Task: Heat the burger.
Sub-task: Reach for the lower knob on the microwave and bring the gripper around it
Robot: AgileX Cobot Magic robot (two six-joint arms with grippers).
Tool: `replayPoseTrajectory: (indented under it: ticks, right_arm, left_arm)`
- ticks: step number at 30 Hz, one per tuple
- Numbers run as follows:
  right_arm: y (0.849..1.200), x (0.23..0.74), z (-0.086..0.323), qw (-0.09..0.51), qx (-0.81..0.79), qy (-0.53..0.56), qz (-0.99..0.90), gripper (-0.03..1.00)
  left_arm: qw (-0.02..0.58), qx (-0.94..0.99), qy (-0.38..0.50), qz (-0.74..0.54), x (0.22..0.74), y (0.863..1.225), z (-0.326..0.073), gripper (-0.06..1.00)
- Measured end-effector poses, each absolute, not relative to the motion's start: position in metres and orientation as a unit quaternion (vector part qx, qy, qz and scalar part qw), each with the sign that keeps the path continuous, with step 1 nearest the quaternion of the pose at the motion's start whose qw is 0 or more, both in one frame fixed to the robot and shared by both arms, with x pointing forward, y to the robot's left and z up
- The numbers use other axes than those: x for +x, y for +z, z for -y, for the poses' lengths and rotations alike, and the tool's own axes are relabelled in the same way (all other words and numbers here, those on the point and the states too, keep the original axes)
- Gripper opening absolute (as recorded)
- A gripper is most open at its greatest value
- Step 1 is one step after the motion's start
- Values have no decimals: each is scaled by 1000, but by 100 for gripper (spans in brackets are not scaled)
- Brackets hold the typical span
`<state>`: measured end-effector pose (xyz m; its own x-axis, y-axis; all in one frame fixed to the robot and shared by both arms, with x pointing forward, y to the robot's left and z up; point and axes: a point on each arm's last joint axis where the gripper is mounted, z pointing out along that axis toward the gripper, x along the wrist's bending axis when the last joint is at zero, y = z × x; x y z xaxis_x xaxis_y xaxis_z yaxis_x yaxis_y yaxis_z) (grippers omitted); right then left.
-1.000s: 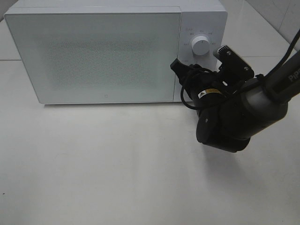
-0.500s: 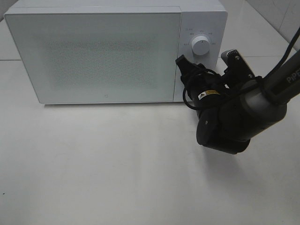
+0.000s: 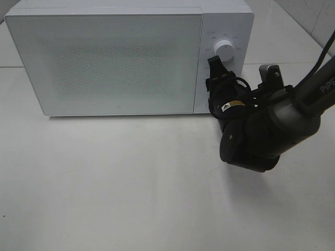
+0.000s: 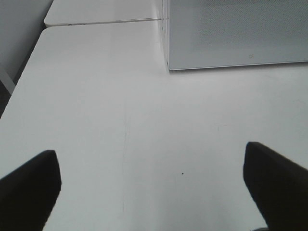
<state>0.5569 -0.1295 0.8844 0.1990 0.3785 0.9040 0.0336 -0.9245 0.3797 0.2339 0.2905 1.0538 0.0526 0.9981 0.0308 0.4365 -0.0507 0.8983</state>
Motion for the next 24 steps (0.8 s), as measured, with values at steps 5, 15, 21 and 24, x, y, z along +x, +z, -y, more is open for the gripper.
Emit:
replayPoseTrajectory:
  ticks: [5, 15, 21, 24]
  right_arm:
    - [884, 557, 130, 96, 770, 626, -82, 44]
    - [884, 557, 131, 12, 775, 631, 30, 44]
    - [883, 557, 131, -31, 772, 629, 86, 44]
    - [883, 557, 131, -52, 769, 627, 112, 44]
  left_arm:
    - [375, 621, 374, -578, 234, 1054, -291, 97]
    - [375, 621, 374, -578, 234, 1054, -291, 97]
    - [375, 621, 374, -578, 234, 1054, -291, 97]
    - [375, 621, 374, -578, 234, 1054, -291, 97]
